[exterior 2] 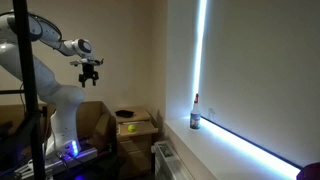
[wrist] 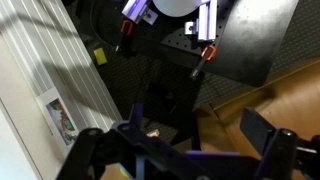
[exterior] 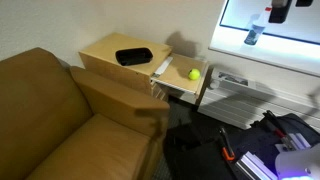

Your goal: Put the green ball on the black dish and then close the sliding drawer

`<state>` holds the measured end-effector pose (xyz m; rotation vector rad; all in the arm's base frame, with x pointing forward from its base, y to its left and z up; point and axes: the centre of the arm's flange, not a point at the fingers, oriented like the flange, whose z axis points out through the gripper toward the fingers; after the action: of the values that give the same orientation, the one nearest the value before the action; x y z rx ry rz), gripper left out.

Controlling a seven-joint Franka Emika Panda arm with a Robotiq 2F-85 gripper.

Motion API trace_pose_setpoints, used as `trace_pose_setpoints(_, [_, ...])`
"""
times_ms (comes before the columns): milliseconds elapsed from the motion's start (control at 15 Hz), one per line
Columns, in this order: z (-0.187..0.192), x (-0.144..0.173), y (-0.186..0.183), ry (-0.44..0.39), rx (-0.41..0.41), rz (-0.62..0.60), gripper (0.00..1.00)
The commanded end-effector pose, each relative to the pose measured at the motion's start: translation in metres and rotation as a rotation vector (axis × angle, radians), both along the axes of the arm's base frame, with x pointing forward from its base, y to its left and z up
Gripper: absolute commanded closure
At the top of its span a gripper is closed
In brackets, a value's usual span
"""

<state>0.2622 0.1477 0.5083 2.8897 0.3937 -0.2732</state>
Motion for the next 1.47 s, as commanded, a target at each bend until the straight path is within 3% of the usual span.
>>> trace_pose_setpoints(0, [0.000,0.000,0.000,0.000,0.000,0.000,0.00])
trace_pose_setpoints(67, [-0.019,0.004,-0.009,0.003,0.022,-0.029,0.00])
trace_pose_setpoints(267, [-0.086,0.011,-0.044,-0.108,0.051,-0.168,0.00])
trace_pose_setpoints(400, [-0.125,0.012,-0.062,-0.081,0.116,-0.279,0.00])
trace_pose_setpoints(600, [-0.183,0.001,-0.086,-0.027,0.133,-0.448,0.00])
trace_pose_setpoints(667, [-0.183,0.002,-0.088,0.005,0.148,-0.462,0.00])
trace_pose_setpoints(733, [-0.128,0.029,-0.069,-0.035,0.116,-0.399,0.00])
trace_pose_setpoints(1000, [-0.145,0.037,-0.076,0.019,0.123,-0.442,0.00])
trace_pose_setpoints(1067, [-0.084,0.038,-0.103,0.038,0.075,-0.462,0.00])
trace_pose_setpoints(1200, [-0.097,0.057,-0.134,0.052,0.019,-0.536,0.00])
trace_pose_setpoints(1267, [-0.111,0.069,-0.148,-0.008,0.012,-0.564,0.00])
trace_pose_setpoints(1400, [-0.123,0.086,-0.163,-0.043,0.043,-0.634,0.00])
